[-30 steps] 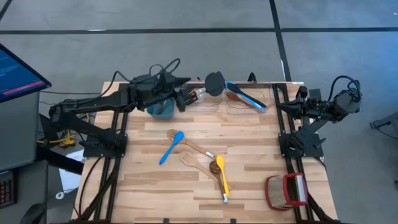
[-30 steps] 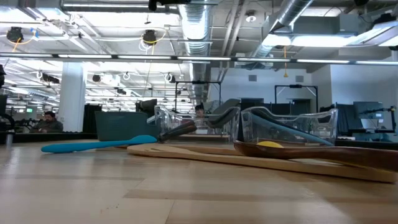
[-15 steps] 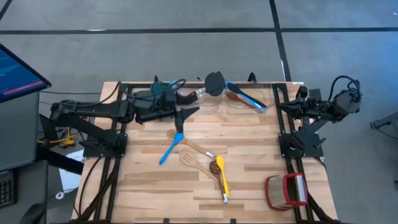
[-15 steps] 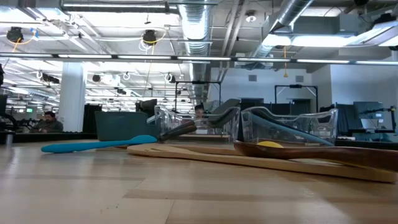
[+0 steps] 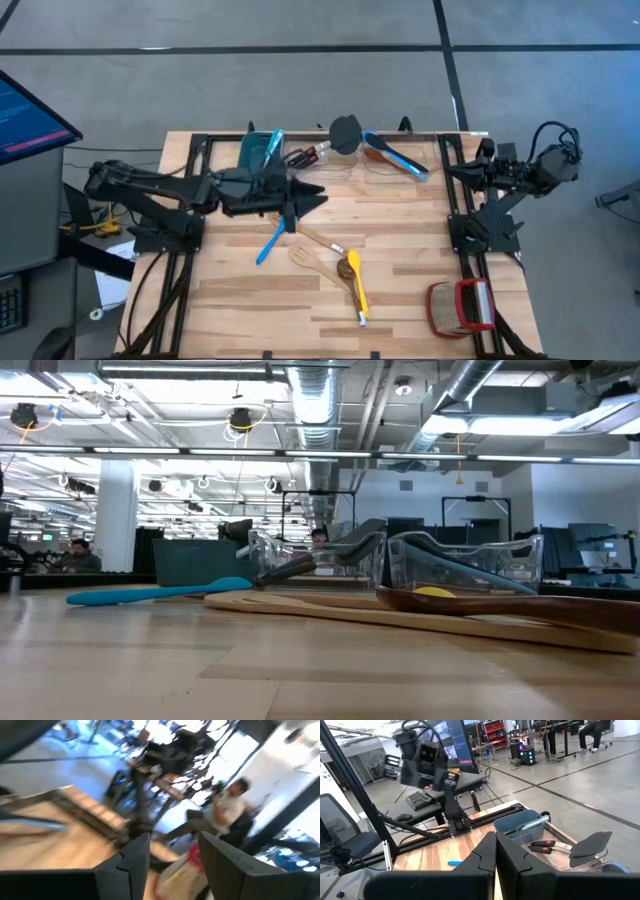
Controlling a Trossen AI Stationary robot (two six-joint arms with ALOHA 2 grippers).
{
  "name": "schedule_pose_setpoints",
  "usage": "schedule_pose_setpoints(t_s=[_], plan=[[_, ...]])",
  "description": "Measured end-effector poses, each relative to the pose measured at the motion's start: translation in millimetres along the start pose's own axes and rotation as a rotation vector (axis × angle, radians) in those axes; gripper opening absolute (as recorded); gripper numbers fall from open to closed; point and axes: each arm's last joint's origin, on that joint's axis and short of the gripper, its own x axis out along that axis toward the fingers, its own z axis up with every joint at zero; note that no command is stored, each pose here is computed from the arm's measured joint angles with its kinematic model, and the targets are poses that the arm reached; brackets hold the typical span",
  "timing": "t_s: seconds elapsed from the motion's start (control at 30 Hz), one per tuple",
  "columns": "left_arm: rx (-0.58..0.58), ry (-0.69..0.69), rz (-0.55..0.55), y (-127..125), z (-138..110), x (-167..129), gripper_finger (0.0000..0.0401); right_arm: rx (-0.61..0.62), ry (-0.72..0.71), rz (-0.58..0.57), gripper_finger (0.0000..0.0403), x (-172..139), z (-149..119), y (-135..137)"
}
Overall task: Pick & Place Kitchen Items
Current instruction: Put the blue serving spoon into the right transparent bin
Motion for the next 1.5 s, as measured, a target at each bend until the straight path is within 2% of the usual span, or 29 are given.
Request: schedule_pose_setpoints(t_s=[0.17, 0.37, 0.47, 0.6, 0.87, 1.0, 1.23, 1.5], plan=[[-0.057, -0.066, -0.138, -24, -17, 12, 0.0132, 0.0, 0.001, 0.003, 0.0, 0, 0, 0], [-0.07, -0.093, -0.231, -43, -42, 23, 0.0114, -0.001, 0.001, 0.002, 0.0, 0, 0, 0], [-0.01, -0.101, -0.221, -51, -54, 22, 0.0102, -0.001, 0.001, 0.003, 0.0, 0, 0, 0], [-0.018, -0.126, -0.167, -59, -61, 17, 0.008, 0.003, -0.001, 0.003, 0.0, 0, 0, 0], [0.079, -0.163, -0.189, -82, -41, 9, 0.0011, 0.072, -0.001, 0.003, 0.0, 0, 0, 0], [0.081, -0.101, -0.094, -81, -38, 13, 0.0002, 0.081, -0.001, 0.003, 0.0, 0, 0, 0], [0.064, 0.089, 0.077, -68, -52, 26, 0.0001, 0.071, -0.002, 0.0, 0.0, 0, 0, 0], [-0.01, 0.446, 0.403, -15, -70, 22, 0.0001, 0.07, -0.002, -0.001, 0.0, 0, 0, 0]])
